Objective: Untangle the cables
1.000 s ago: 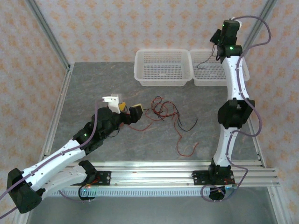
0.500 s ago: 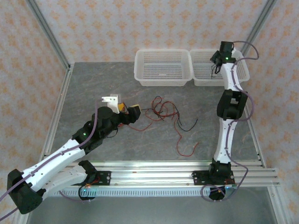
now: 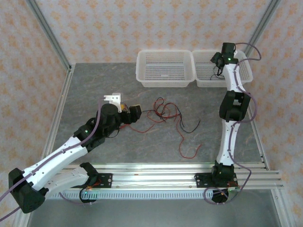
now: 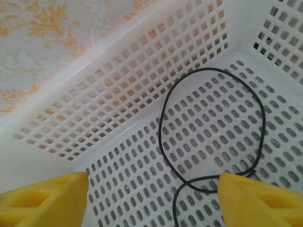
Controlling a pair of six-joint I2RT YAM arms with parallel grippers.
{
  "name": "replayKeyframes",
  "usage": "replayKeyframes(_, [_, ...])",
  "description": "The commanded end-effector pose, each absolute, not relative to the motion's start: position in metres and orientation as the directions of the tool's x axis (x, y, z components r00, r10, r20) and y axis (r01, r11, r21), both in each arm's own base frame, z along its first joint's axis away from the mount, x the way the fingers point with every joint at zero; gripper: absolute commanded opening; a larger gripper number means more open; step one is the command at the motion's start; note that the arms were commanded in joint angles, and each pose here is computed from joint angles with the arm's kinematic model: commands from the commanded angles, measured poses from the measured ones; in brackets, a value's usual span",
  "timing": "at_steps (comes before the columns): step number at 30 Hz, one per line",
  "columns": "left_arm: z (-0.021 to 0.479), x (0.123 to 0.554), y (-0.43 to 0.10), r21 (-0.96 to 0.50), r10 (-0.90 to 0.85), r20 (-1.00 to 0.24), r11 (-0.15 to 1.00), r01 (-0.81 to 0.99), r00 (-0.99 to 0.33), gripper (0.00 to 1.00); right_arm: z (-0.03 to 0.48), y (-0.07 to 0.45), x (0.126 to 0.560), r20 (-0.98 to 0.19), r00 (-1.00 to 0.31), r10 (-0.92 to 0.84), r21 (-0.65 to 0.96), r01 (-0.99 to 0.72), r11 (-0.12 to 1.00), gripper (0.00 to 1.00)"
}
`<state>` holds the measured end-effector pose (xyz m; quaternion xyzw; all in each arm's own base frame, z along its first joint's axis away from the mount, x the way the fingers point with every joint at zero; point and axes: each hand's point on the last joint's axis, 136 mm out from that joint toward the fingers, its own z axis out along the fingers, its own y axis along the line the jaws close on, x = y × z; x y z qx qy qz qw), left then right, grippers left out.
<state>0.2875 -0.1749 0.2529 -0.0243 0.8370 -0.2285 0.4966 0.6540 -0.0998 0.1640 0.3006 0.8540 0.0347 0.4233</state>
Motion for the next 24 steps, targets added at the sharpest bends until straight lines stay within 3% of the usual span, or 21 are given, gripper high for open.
replayKeyframes(1, [0.255, 0.286, -0.174, -0.427, -0.286, -0.795, 0.891, 0.157, -0.535, 0.88, 0.251, -0.103, 0.631, -0.762, -0.378, 0.526, 0.328, 0.475, 0.817, 0.72])
replayKeyframes(12, [0.227, 0.267, -0.219, -0.416, -0.184, -0.74, 0.881, 0.225, -0.647, 0.84, 0.309, -0.077, 0.539, -0.779, -0.364, 0.51, 0.337, 0.442, 0.831, 0.72])
replayKeyframes(24, [0.166, 0.258, -0.31, -0.287, 0.056, -0.688, 0.895, 0.342, -0.723, 0.8, 0.293, -0.025, 0.401, -0.782, -0.378, 0.495, 0.387, 0.327, 0.862, 0.71])
